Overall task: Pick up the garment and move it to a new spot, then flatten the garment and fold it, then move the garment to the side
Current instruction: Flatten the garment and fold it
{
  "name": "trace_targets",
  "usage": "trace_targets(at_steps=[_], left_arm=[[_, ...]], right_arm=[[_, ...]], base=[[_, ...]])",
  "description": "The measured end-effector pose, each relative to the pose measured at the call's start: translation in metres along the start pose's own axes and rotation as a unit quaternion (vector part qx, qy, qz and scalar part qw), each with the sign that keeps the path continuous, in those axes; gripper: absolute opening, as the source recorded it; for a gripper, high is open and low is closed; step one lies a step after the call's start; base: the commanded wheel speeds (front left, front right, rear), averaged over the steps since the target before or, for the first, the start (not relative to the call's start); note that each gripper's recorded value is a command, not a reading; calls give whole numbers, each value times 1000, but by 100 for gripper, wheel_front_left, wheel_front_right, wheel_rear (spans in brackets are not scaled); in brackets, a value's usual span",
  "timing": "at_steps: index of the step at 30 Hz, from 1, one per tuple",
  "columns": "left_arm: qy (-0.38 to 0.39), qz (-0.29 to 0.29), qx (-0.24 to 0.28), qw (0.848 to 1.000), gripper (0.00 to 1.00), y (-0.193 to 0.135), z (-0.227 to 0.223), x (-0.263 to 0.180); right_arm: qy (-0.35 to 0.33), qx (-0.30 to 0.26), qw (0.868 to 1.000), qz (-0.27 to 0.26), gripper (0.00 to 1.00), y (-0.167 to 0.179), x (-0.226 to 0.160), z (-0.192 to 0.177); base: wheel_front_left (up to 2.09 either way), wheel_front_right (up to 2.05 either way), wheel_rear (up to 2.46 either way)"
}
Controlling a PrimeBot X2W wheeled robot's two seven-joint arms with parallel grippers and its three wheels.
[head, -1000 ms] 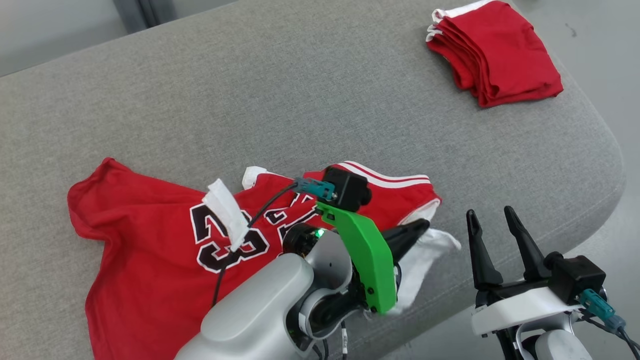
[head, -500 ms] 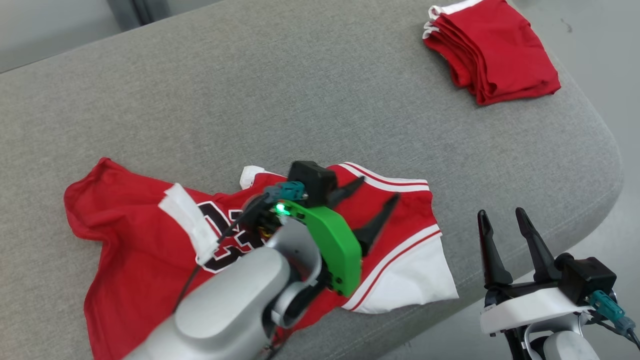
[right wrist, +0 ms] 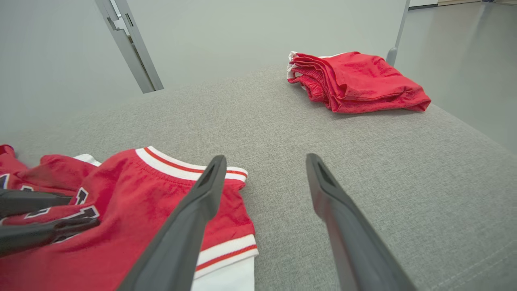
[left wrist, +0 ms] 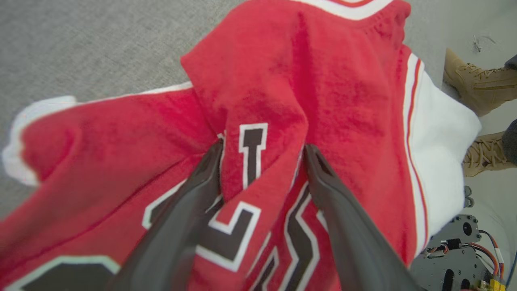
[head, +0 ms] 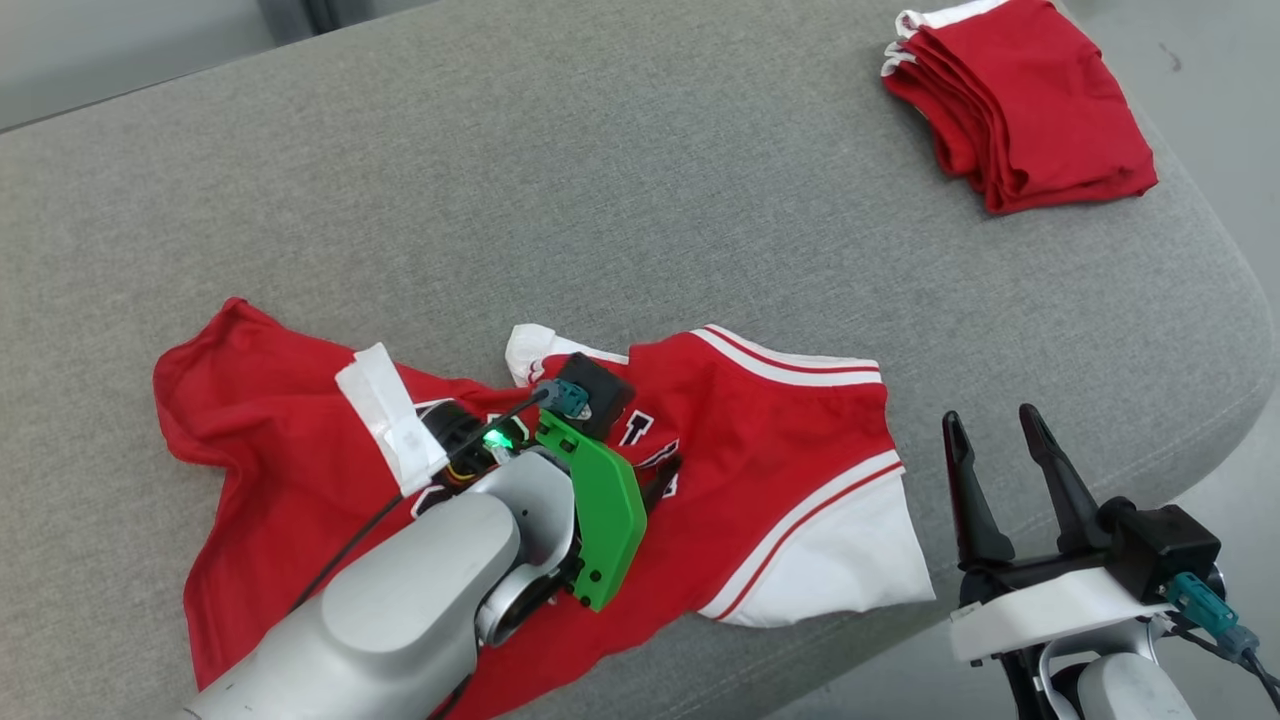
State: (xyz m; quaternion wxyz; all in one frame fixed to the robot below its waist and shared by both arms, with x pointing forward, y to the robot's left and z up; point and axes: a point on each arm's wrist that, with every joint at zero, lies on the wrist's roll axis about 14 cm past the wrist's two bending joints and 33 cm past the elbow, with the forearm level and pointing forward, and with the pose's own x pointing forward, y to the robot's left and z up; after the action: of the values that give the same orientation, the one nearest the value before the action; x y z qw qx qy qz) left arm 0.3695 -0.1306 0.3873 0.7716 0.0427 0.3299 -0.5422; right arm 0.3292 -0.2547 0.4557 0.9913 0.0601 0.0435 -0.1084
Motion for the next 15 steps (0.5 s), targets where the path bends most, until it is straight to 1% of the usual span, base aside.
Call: trace_targets(at_steps=[1,2,4,5,7,9,12,15], left_arm=[[7,-3,2,1000,1,0,-3,1],[12,-8,8,1000,0,0,-4,3],[-11,6,7,1000,0,8,3,5],[-47,31,14,998,0,20,16,6],[-91,68,33,993,0,40,38,4],[-138,107,63,983,0,63,64,-1],[-169,149,89,970,0,95,84,-9],[-196,187,128,954,0,125,105,-18]], right_arm=[[0,0,1000,-2,100,-1,-1,0],[1,-1,1000,-3,100,-2,-1,0],[0,-1,1000,-9,100,-5,-3,0],[0,-1,1000,-13,100,-8,-4,1],[1,0,1000,-15,100,-9,-5,0],[4,1,1000,-16,100,-9,-5,-1],[6,0,1000,-15,100,-8,-3,-2],[6,-3,1000,-16,100,-9,-1,-2]], base=[[0,0,0],[0,0,0],[0,0,0],[0,0,0],[0,0,0],[0,0,0],[0,0,0],[0,0,0]])
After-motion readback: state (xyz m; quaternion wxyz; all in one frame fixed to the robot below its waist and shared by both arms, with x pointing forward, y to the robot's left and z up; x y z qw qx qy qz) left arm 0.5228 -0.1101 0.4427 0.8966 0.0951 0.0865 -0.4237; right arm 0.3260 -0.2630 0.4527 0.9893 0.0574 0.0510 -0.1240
